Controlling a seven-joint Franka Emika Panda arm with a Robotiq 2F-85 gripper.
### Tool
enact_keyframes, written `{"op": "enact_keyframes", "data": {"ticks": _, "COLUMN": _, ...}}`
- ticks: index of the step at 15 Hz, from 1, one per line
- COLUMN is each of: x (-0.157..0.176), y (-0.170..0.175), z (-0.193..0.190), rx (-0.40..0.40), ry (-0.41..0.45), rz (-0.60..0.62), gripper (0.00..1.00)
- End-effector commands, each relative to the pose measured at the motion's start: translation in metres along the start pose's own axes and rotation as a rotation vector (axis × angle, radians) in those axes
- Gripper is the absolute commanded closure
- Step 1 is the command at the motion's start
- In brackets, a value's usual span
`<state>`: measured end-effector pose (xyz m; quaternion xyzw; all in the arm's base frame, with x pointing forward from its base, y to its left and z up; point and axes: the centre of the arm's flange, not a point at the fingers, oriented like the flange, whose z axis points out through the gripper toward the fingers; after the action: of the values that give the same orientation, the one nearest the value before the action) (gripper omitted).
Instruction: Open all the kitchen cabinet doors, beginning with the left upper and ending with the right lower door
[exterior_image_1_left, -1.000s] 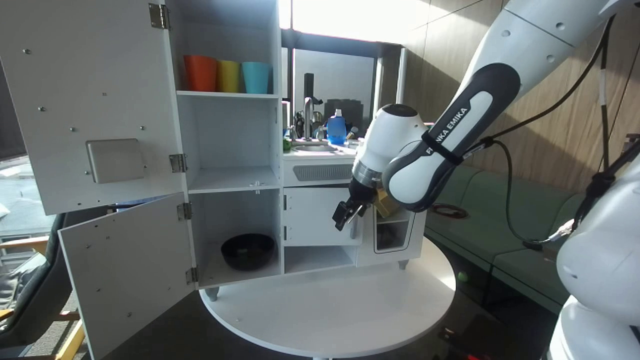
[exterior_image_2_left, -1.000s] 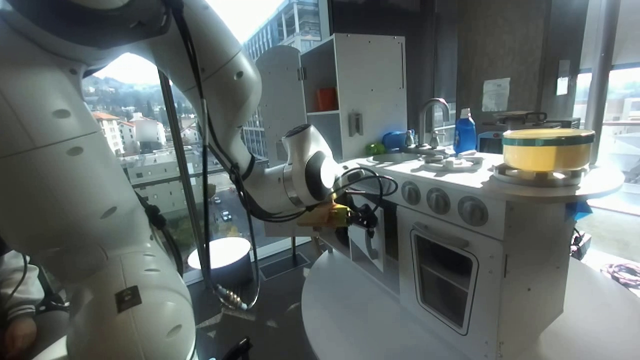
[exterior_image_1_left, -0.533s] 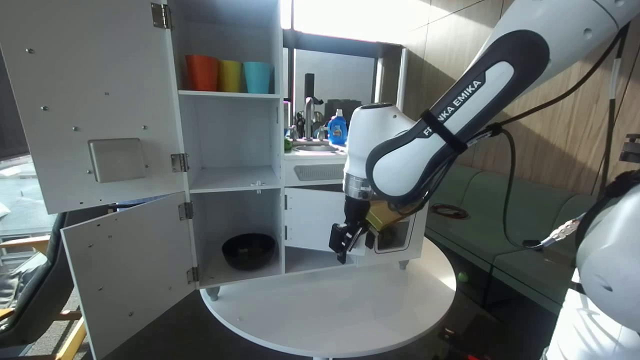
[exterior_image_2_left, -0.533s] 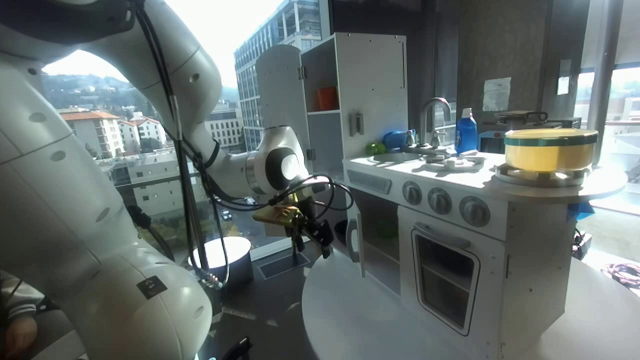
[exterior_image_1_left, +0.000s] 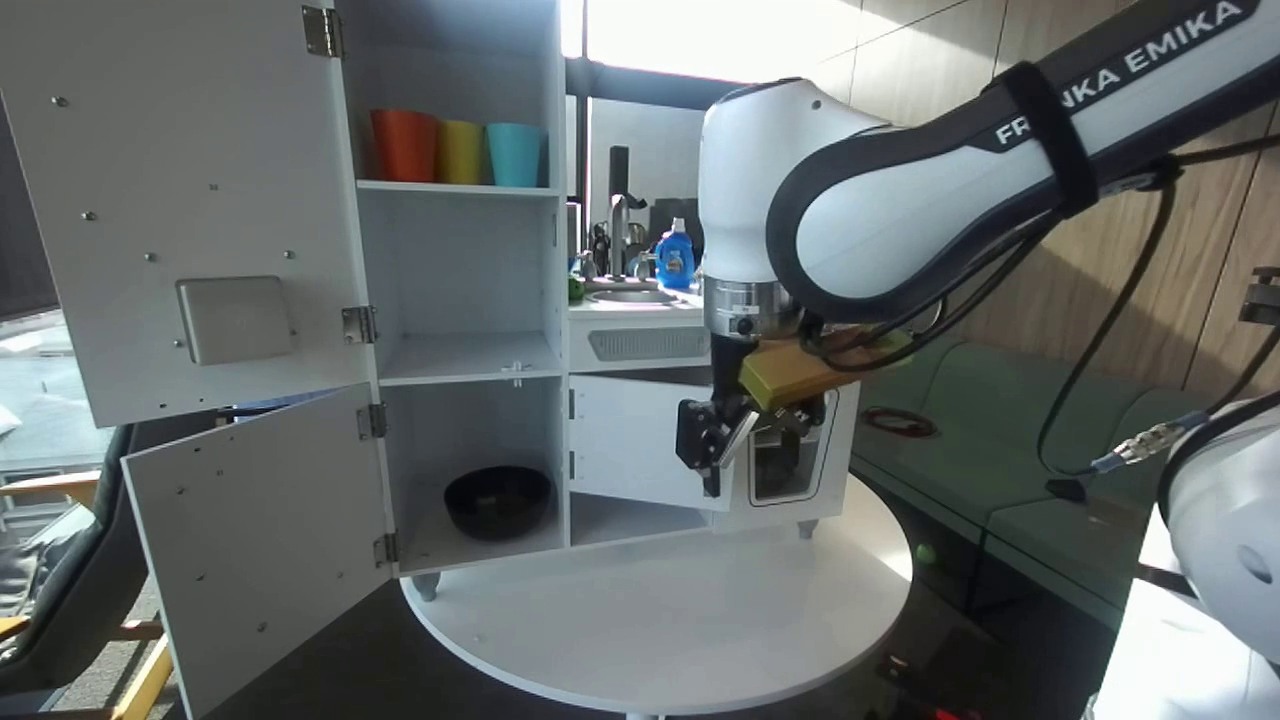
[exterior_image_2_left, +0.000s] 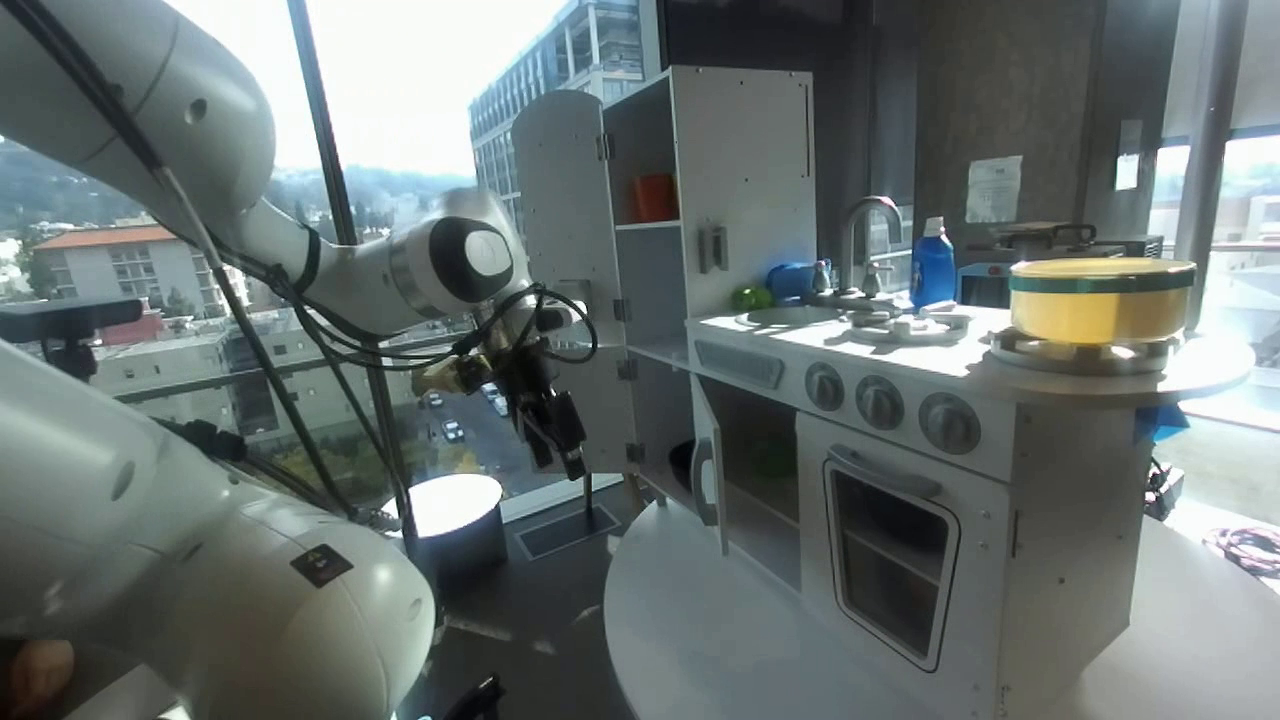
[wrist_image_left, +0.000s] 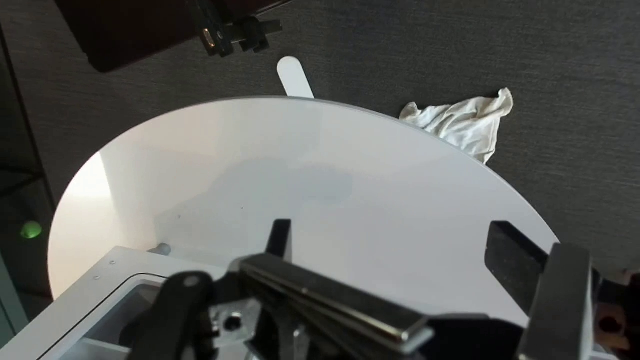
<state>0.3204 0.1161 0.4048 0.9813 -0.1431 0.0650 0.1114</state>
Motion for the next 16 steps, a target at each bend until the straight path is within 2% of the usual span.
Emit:
{"op": "enact_keyframes", "data": {"ticks": 1, "x": 0.007, "y": 0.033, "z": -0.041, "rx": 0.08, "ry": 0.083, "rz": 0.16, "gripper": 0.0}}
{"op": "enact_keyframes", "data": {"ticks": 8, "x": 0.077, "y": 0.063, "z": -0.069, "rx": 0.141, "ry": 0.164, "rz": 0.498, "gripper": 0.0}}
{"op": "enact_keyframes", "data": {"ticks": 10, "x": 0.133, "y": 0.087, "z": -0.073, "rx": 0.145, "ry": 0.166, "rz": 0.586, "gripper": 0.0}}
{"op": "enact_keyframes", "data": {"ticks": 13, "x": 0.181, "y": 0.116, "z": -0.06, "rx": 0.144, "ry": 0.176, "rz": 0.686, "gripper": 0.0}}
{"op": "enact_keyframes", "data": {"ticks": 16, "x": 0.217, "y": 0.135, "z": -0.029, "rx": 0.145, "ry": 0.128, "rz": 0.744, "gripper": 0.0}}
